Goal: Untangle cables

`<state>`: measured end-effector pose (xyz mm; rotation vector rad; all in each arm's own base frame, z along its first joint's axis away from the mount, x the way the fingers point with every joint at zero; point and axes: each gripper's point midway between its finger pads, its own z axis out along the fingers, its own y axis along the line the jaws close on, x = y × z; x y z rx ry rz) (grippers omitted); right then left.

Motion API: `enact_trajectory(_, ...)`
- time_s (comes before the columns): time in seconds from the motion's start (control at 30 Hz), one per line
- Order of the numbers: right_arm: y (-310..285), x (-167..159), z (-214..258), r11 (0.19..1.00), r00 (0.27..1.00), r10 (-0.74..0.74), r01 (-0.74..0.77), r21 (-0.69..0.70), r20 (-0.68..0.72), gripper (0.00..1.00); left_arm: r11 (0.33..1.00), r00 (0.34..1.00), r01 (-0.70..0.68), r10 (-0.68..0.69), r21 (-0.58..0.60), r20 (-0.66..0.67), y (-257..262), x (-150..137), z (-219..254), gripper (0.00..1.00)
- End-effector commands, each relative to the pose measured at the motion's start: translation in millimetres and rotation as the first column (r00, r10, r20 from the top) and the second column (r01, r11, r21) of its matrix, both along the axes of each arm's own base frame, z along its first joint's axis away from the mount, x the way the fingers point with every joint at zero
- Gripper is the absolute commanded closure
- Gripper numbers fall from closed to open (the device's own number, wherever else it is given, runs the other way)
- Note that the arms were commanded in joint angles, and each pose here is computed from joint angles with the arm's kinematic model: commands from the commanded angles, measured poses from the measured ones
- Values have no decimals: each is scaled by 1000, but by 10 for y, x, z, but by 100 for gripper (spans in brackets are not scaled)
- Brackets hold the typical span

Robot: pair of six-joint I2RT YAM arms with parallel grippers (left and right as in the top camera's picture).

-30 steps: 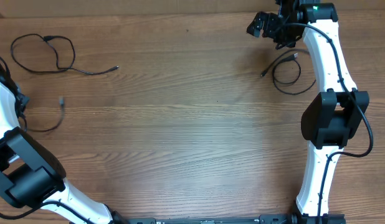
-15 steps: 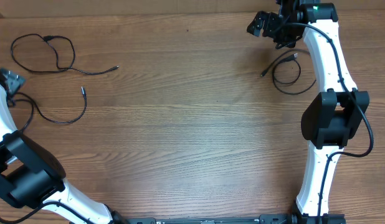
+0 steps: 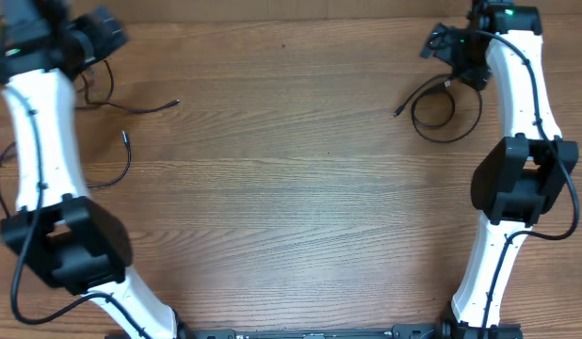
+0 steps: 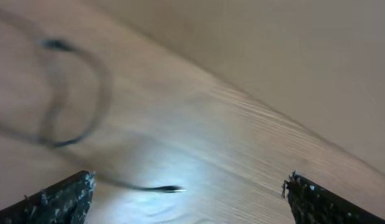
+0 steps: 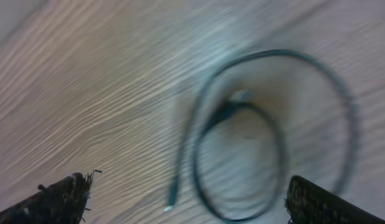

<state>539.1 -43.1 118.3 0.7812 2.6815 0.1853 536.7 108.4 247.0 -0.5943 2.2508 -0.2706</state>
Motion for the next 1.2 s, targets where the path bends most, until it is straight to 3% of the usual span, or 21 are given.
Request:
enact_trajectory(0.0,-224,-114,73,985,993,-121,118,-125,-15,0,996,998,43,-46,84,37,-253,100,159,0)
enact_trajectory(0.17,-467,-387,-250,924,932,-351,330,-192,-92,0,990,992,106,-113,98,59,-638,184,203,0)
enact_trajectory(0.6,-349,-777,-1019,940,904,-338,312,-136,-260,3,985,986,145,-151,97,63,-856,203,210,0)
enact_trajectory(0.8,-309,-1006,-1359,943,886,-334,311,-120,-323,37,985,986,144,-151,99,64,-853,206,214,0)
enact_trajectory(0.93,-49,-1045,-1530,964,903,-252,265,-11,-348,81,986,988,122,-132,117,83,-801,239,253,0)
enact_trajectory(1.0,154,-1048,-1585,972,914,-199,229,44,-354,96,986,989,100,-113,135,94,-754,261,280,0)
enact_trajectory(1.17,879,-830,-1520,991,962,71,-39,124,-262,96,982,992,27,-49,189,116,-603,295,338,0)
